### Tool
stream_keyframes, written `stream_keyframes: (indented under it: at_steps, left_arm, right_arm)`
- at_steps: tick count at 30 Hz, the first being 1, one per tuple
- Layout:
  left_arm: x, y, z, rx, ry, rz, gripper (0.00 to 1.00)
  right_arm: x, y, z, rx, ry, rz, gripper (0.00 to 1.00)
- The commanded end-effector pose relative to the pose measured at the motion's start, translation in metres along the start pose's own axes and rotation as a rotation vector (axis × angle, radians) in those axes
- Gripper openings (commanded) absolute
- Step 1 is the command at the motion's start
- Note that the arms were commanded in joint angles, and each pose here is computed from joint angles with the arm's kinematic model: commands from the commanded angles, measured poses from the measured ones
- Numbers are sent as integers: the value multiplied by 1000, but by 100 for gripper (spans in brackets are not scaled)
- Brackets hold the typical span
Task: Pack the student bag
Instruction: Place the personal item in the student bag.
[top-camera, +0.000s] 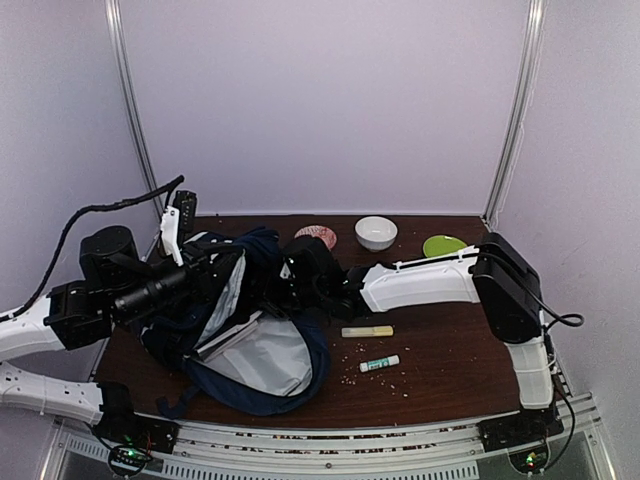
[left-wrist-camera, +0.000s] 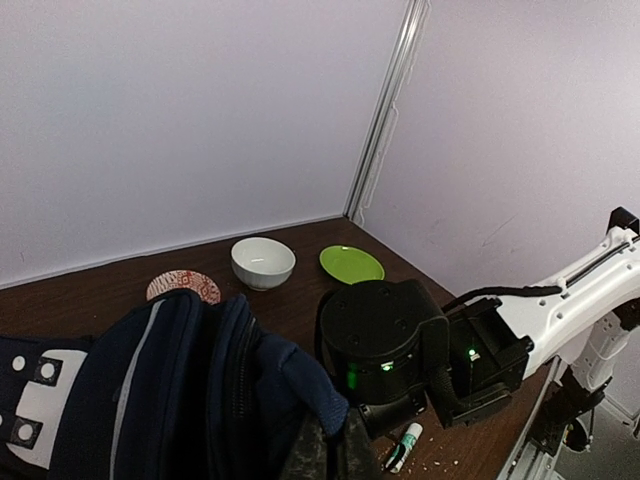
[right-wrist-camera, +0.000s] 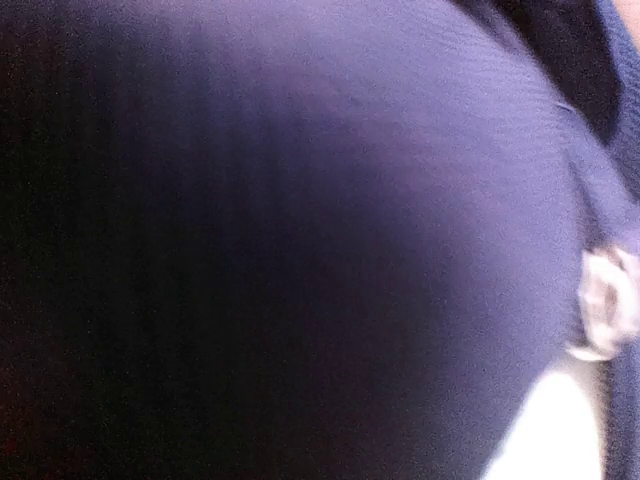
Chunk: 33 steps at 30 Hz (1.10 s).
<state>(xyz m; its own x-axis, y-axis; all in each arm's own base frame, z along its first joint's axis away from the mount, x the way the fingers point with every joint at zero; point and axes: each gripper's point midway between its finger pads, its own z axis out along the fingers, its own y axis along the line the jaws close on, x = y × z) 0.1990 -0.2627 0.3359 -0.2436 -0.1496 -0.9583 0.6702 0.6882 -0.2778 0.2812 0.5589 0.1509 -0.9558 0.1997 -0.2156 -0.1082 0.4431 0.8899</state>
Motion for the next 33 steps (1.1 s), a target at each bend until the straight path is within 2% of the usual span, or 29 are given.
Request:
stream_keyframes:
  at_steps: [1,6,10,12,15,19,22,27,31,33]
  left_arm:
    - [-71,-26,-10,119,-222,-90,0]
    - [-64,-33,-2,158,-201,-123,0]
    - [-61,-41,3,196,-188,-152,0]
    - [-58,-43,6,208,-175,-155,0]
    - [-58,-38,6,182,-176,-152,0]
    - [-65,-20,-6,92,-213,-115,0]
    - [-71,-9,-17,33,-231,-66,0]
    - [-77,10,-35,-62,-255,-18,0]
    - [-65,36,-43,-193,-216,-12,0]
    - [-57,40,-44,-210,-193,-1,0]
  right_arm:
    - [2,39,13,-90,20,-5,16]
    - [9,64,28,-167,57,9,10]
    - [17,74,47,-213,109,5,8]
    - [25,82,56,-241,147,0,10]
    - [30,88,57,-263,170,0,20]
    - [11,98,22,-311,114,7,40]
    - [-7,96,-14,-303,60,-10,51]
    - [-19,98,-67,-263,10,-59,58]
    - [-19,90,-113,-233,-35,-92,59]
    - [-16,72,-136,-172,-63,-142,59]
